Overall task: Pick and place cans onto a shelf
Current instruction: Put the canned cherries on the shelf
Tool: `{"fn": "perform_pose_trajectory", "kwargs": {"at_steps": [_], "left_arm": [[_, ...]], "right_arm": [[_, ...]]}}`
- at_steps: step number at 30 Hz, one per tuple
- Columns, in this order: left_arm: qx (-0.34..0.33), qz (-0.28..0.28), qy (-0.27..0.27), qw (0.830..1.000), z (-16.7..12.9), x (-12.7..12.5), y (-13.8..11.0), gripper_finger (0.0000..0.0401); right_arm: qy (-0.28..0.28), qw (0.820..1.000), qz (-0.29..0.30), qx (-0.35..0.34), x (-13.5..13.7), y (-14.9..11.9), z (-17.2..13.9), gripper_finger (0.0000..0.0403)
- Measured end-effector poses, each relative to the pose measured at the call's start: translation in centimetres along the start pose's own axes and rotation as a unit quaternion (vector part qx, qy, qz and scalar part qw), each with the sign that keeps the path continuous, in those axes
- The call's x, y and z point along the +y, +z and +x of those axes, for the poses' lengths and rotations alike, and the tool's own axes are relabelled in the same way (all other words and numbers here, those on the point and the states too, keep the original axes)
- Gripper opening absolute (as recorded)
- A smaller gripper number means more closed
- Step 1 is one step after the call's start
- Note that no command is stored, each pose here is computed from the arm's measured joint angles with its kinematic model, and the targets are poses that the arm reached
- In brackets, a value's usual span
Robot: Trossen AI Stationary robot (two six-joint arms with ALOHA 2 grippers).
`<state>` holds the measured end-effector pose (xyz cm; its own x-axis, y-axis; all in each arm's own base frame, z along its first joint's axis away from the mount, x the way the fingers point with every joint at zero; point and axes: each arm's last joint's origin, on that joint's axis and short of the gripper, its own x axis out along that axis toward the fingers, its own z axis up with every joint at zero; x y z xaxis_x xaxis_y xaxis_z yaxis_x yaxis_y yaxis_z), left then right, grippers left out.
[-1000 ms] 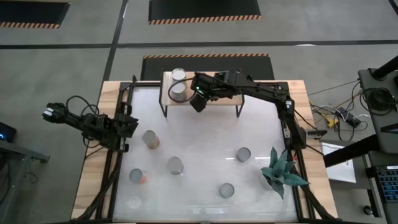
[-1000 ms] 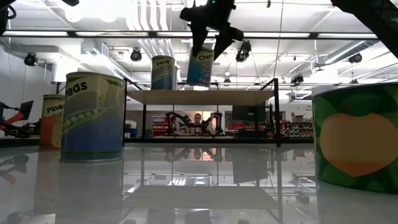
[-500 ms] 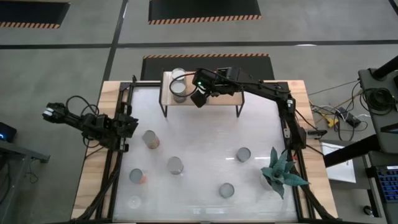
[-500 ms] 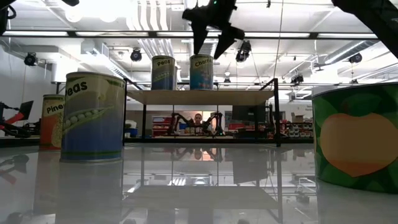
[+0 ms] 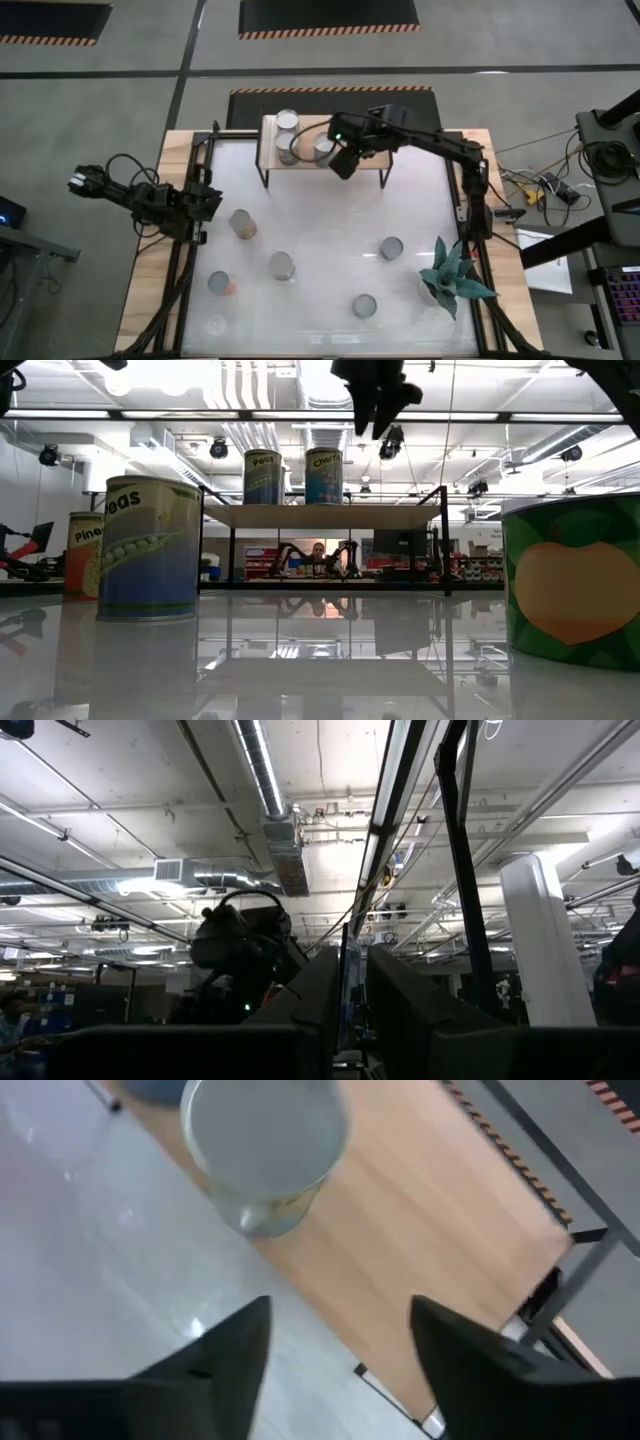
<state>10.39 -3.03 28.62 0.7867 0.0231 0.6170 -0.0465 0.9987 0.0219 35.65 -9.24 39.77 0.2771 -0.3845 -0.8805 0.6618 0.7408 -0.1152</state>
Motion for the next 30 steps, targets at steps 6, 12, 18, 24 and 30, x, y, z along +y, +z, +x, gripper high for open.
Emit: {"fn": "perform_pose_trajectory", "kwargs": {"at_steps": [6,12,18,24,30], "left_arm": [[0.000,0.000,0.000,1.000,0.0,0.0,0.0,0.0039],[0.000,0.000,0.000,1.000,0.0,0.0,0.0,0.0039],[0.000,0.000,0.000,1.000,0.0,0.0,0.0,0.0039],[0.000,0.000,0.000,1.000,0.0,0.0,0.0,0.0039],[0.000,0.000,0.000,1.000,0.0,0.0,0.0,0.0039]], "right_arm": [[0.004,1.000,-0.030,-0.001,1.9,0.0,4.2,0.0096],[0.022,0.998,-0.051,-0.043,2.7,0.6,6.0,0.0026],[0.061,0.994,-0.050,-0.075,3.2,1.4,5.9,0.0009],[0.062,0.993,-0.054,-0.084,3.1,1.6,5.9,0.0009],[0.061,0.993,-0.058,-0.085,3.0,1.6,6.0,0.0009]]}}
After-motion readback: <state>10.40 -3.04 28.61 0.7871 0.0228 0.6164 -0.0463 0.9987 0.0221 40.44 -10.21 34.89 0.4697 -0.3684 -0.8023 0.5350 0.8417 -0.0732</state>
